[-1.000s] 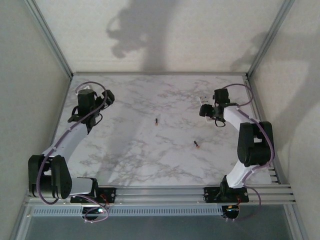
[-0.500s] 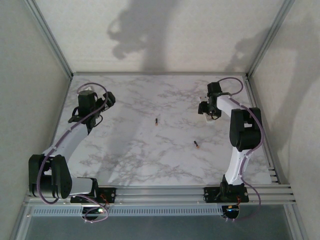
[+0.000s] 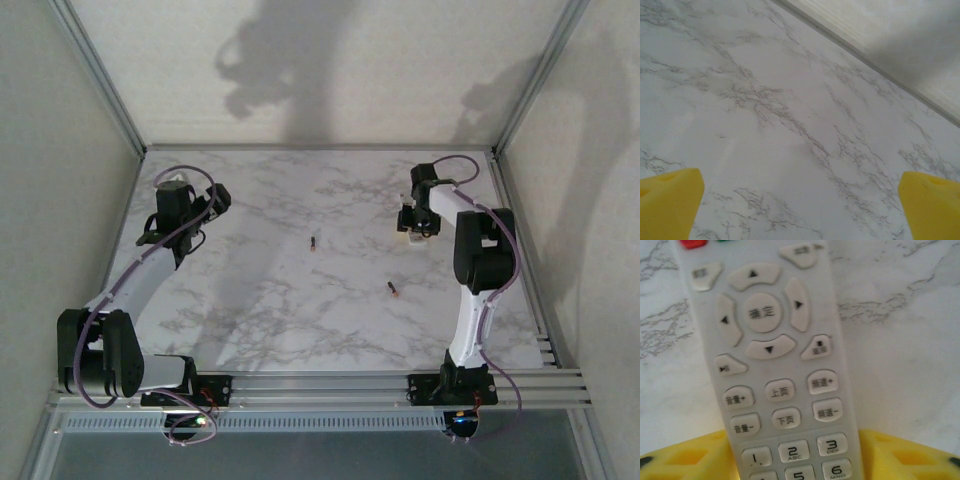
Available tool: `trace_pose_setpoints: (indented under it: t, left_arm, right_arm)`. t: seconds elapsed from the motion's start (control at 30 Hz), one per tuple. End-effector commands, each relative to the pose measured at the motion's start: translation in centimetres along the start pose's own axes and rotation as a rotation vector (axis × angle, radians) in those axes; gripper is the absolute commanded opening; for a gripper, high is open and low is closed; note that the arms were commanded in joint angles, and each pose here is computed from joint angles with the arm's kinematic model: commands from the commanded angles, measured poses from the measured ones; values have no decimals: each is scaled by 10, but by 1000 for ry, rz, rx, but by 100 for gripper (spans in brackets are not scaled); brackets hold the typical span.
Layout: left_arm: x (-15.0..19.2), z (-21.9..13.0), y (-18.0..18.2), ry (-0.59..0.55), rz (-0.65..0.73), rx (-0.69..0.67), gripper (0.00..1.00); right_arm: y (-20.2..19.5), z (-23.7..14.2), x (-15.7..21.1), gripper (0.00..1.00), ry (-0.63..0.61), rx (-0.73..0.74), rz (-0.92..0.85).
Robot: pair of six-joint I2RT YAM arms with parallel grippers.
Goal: Load the batteries into the remote control
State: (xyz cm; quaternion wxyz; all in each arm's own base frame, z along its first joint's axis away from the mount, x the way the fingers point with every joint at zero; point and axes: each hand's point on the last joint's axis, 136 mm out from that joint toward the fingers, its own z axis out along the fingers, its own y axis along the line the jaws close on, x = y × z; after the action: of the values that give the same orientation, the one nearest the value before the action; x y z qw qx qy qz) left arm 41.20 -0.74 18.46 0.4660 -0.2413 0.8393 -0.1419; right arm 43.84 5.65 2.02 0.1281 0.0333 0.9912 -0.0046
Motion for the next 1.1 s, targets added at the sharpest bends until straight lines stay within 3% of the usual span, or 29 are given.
trace_pose_setpoints:
  t: [0.0, 0.23, 0.53, 0.83, 1.07]
  left_arm:
    - [7, -2, -4, 24, 20, 18, 99]
    - [5, -9, -6, 20, 6, 26, 99]
    - [5, -16, -28, 56, -31, 77, 99]
    - [7, -28, -87, 142, -136, 354, 99]
    - [-7, -43, -132, 158, -174, 531, 99]
  right_arm:
    - [5, 3, 10, 56, 44, 13, -29]
    - [14, -9, 13, 36, -17, -27, -23]
    - [38, -49, 16, 36, -102, -185, 30]
    - [98, -118, 10, 36, -193, -563, 88]
    - [147, -174, 20, 36, -237, -762, 86]
